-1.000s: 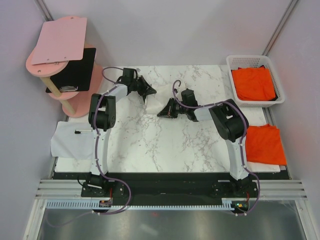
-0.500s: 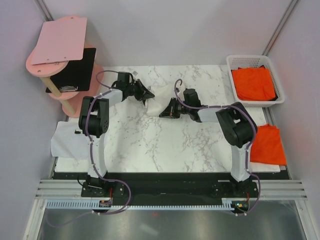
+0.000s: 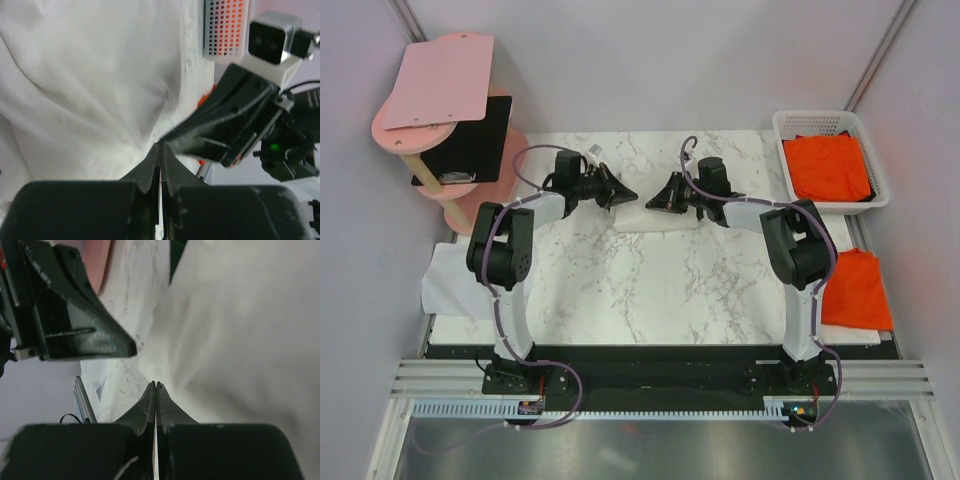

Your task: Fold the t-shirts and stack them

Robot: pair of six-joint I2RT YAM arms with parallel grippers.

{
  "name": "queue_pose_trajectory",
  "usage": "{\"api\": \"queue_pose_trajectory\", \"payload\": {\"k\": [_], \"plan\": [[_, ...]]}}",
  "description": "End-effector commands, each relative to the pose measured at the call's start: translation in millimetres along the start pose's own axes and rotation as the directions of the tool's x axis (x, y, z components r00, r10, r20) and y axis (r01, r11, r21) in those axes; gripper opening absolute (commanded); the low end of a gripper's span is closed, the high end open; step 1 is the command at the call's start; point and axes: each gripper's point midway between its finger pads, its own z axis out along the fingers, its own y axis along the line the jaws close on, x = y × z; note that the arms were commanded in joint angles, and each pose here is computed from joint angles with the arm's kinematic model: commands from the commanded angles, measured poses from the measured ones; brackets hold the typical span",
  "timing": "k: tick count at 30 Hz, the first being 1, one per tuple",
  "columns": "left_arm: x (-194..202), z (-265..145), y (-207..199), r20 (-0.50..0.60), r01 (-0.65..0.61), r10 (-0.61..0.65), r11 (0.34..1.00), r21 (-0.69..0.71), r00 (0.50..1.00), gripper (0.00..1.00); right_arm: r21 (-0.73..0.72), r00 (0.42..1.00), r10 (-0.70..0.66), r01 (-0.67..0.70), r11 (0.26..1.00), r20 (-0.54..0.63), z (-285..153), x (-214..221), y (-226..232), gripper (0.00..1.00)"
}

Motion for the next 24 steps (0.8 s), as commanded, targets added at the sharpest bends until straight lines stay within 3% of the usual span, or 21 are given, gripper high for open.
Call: {"api": "queue_pose_trajectory", "payload": {"k": [1,19,24], "plan": [[25.8,12.8,-6.0,-0.056,0.030,-0.025,0.996,0.079,0.998,0.02,0.041,1.000,-0.006,0.006,0.999,0.007,5.9,-11.1,-28.8,0.00],[101.8,21.9,80.4,-0.125,0.166,-0.172,0.985,-0.053,0.977,0.02,0.125,0.997,0.061,-0.054,0.991,-0.053,-1.9,27.2,-81.1,0.00],[104.8,23.0,84.8,-0.129,0.176,-0.181,0.983,-0.048,0.975,0.02,0.142,0.993,0.085,-0.073,0.987,-0.078,-5.5,44.5,-90.0,0.00]]}}
